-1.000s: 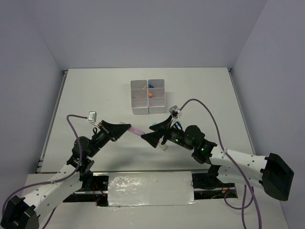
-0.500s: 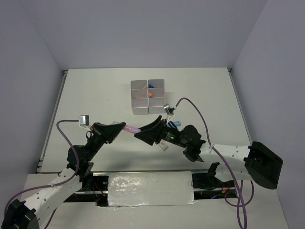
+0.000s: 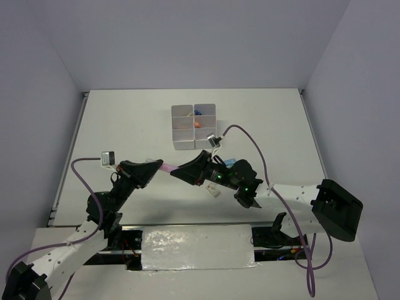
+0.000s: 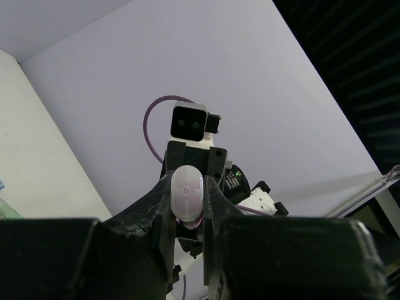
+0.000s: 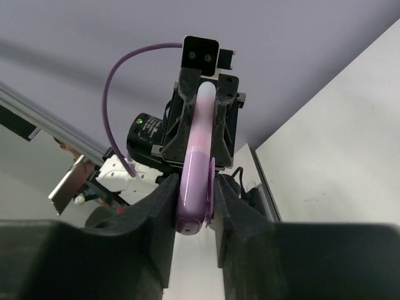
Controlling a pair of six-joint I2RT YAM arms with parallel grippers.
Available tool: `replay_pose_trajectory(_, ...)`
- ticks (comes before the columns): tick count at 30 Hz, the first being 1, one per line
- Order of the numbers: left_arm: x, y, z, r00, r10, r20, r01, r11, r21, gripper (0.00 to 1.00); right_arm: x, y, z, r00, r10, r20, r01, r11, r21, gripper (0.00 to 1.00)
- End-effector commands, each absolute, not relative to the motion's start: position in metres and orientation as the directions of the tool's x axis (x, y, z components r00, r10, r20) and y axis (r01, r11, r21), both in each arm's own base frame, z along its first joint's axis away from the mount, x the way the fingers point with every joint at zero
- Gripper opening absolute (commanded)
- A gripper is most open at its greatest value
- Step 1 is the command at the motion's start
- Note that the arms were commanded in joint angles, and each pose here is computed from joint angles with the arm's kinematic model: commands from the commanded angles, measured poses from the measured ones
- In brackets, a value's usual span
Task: Sort the stationery into containers
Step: Place the pen in the storage box.
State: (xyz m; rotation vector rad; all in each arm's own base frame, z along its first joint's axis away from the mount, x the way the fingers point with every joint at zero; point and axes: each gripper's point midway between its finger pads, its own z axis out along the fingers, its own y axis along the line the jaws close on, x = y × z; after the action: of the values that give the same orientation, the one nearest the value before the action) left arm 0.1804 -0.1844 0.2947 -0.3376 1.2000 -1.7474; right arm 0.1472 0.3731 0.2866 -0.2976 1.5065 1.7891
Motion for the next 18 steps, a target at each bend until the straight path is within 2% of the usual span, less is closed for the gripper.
replay_pose_trajectory(1, 0.178, -0.183, 0.304, -0.478, -0.826, -0.299, 0.587, -0.048, -0.808, 0.0, 0.138, 0.375, 0.319, -0.654, 0.432, -0.621, -0.717, -0.094, 0.69, 0.23)
replay_pose_trajectory(2, 0.177, -0.183, 0.304, -0.482, -0.825, -0.296, 0.588, -0.053, -0.807, 0.0, 0.139, 0.374, 0.32, -0.648, 0.434, -0.626, -0.721, -0.084, 0.688, 0.0)
replay_pose_trajectory(3, 0.178, -0.184, 0.303, -0.486, -0.822, -0.298, 0.584, -0.051, -0.81, 0.0, 0.142, 0.374, 0.321, -0.641, 0.441, -0.628, -0.722, -0.067, 0.689, 0.0)
replay_pose_trajectory(4, 0.178, -0.185, 0.302, -0.488, -0.82, -0.299, 0.581, -0.05, -0.812, 0.13, 0.145, 0.375, 0.315, -0.628, 0.429, -0.649, -0.729, -0.033, 0.684, 0.0)
replay_pose_trajectory(5, 0.181, -0.186, 0.297, -0.493, -0.815, -0.303, 0.564, -0.035, -0.825, 0.3, 0.146, 0.374, 0.32, -0.61, 0.433, -0.663, -0.742, -0.02, 0.67, 0.0)
replay_pose_trajectory(6, 0.185, -0.188, 0.293, -0.497, -0.812, -0.307, 0.539, -0.012, -0.842, 0.81, 0.156, 0.375, 0.303, -0.617, 0.4, -0.678, -0.719, 0.065, 0.692, 0.0)
replay_pose_trajectory(7, 0.192, -0.19, 0.284, -0.485, -0.804, -0.344, 0.516, 0.054, -0.855, 0.99, 0.165, 0.373, 0.294, -0.583, 0.37, -0.724, -0.731, 0.152, 0.666, 0.0)
replay_pose_trajectory(8, 0.204, -0.194, 0.269, -0.506, -0.773, -0.384, 0.409, 0.177, -0.895, 0.99, 0.179, 0.374, 0.301, -0.559, 0.361, -0.747, -0.728, 0.219, 0.65, 0.0)
replay_pose_trajectory(9, 0.216, -0.185, 0.262, -0.463, -0.779, -0.422, 0.334, 0.288, -0.898, 0.99, 0.202, 0.362, 0.258, -0.574, 0.266, -0.774, -0.657, 0.414, 0.63, 0.0)
replay_pose_trajectory(10, 0.223, -0.176, 0.254, -0.444, -0.761, -0.473, 0.262, 0.395, -0.881, 0.99, 0.213, 0.353, 0.247, -0.579, 0.237, -0.78, -0.62, 0.492, 0.611, 0.0)
replay_pose_trajectory(11, 0.23, -0.161, 0.281, -0.373, -0.747, -0.55, 0.237, 0.497, -0.835, 0.99, 0.223, 0.346, 0.247, -0.577, 0.222, -0.786, -0.597, 0.541, 0.592, 0.0)
replay_pose_trajectory(12, 0.235, -0.146, 0.272, -0.351, -0.732, -0.584, 0.133, 0.579, -0.805, 0.99, 0.227, 0.331, 0.22, -0.625, 0.154, -0.765, -0.543, 0.619, 0.568, 0.0)
replay_pose_trajectory(13, 0.237, -0.113, 0.245, -0.315, -0.706, -0.634, -0.06, 0.682, -0.729, 0.99, 0.243, 0.313, 0.213, -0.627, 0.147, -0.765, -0.503, 0.674, 0.541, 0.0)
replay_pose_trajectory(14, 0.239, -0.1, 0.265, -0.27, -0.697, -0.664, -0.1, 0.706, -0.701, 0.99, 0.251, 0.303, 0.213, -0.628, 0.139, -0.766, -0.479, 0.706, 0.521, 0.0)
replay_pose_trajectory(15, 0.234, -0.087, 0.257, -0.276, -0.669, -0.69, -0.168, 0.741, -0.651, 0.99, 0.254, 0.288, 0.203, -0.64, 0.104, -0.761, -0.453, 0.749, 0.483, 0.0)
replay_pose_trajectory(18, 0.236, -0.072, 0.277, -0.251, -0.613, -0.749, -0.202, 0.79, -0.579, 0.99, 0.29, 0.244, 0.203, -0.655, 0.069, -0.752, -0.33, 0.87, 0.367, 0.0)
